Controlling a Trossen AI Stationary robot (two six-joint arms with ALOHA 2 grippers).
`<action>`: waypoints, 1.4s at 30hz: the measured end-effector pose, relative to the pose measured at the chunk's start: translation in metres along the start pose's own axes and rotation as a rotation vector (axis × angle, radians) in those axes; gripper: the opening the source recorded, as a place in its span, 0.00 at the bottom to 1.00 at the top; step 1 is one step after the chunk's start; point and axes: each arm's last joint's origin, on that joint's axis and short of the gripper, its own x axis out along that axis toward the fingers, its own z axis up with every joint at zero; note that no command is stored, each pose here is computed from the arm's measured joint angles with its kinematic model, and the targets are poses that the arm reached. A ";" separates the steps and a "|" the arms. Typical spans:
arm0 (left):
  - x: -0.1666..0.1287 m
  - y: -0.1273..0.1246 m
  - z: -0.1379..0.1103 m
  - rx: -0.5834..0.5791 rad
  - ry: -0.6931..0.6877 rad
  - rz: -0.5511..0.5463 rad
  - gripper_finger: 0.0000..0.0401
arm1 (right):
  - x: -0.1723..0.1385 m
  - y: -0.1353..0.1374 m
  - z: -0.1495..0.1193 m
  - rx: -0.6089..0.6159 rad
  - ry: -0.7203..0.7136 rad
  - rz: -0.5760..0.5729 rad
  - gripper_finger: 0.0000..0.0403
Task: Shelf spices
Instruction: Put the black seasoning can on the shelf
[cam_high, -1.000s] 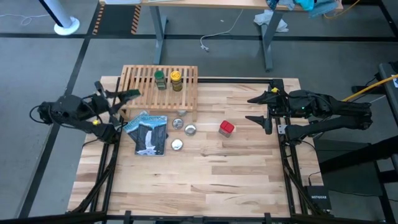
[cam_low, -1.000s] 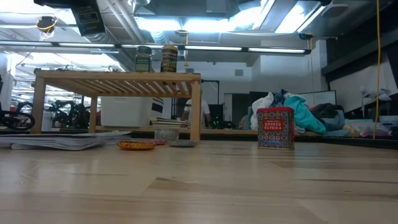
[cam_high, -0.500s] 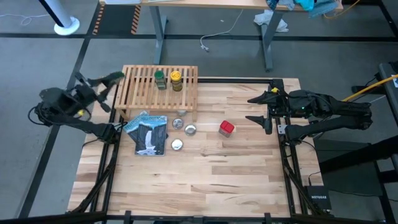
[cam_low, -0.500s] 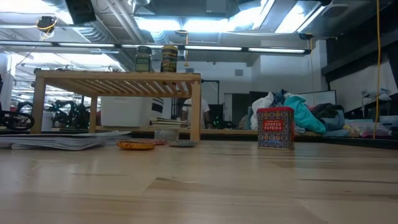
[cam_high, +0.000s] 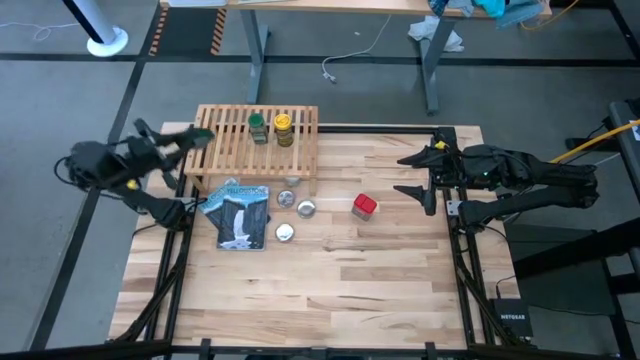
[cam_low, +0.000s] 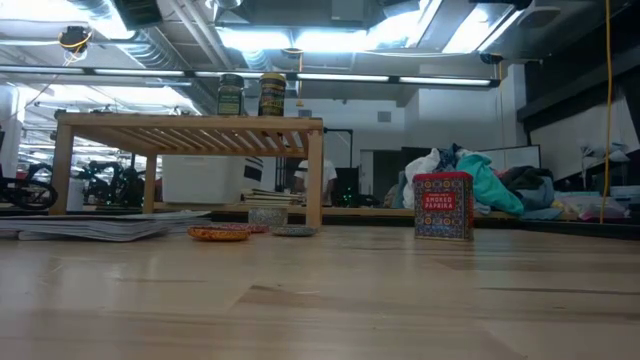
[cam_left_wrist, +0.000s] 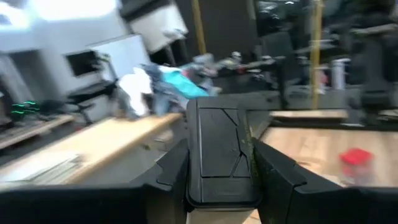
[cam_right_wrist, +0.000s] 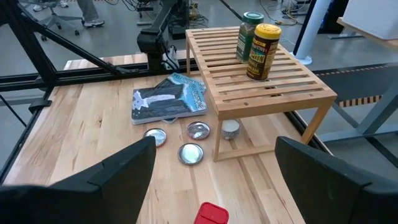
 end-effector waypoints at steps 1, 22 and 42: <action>0.002 -0.006 -0.002 -0.009 0.006 -0.024 0.29 | 0.000 0.000 0.000 -0.001 -0.001 0.000 0.83; 0.079 -0.119 -0.046 0.007 0.108 -0.275 0.29 | 0.000 0.000 -0.002 -0.005 0.020 0.018 0.83; 0.105 -0.045 -0.048 -0.053 0.016 -0.238 0.29 | -0.001 0.000 -0.007 -0.007 0.078 0.021 0.83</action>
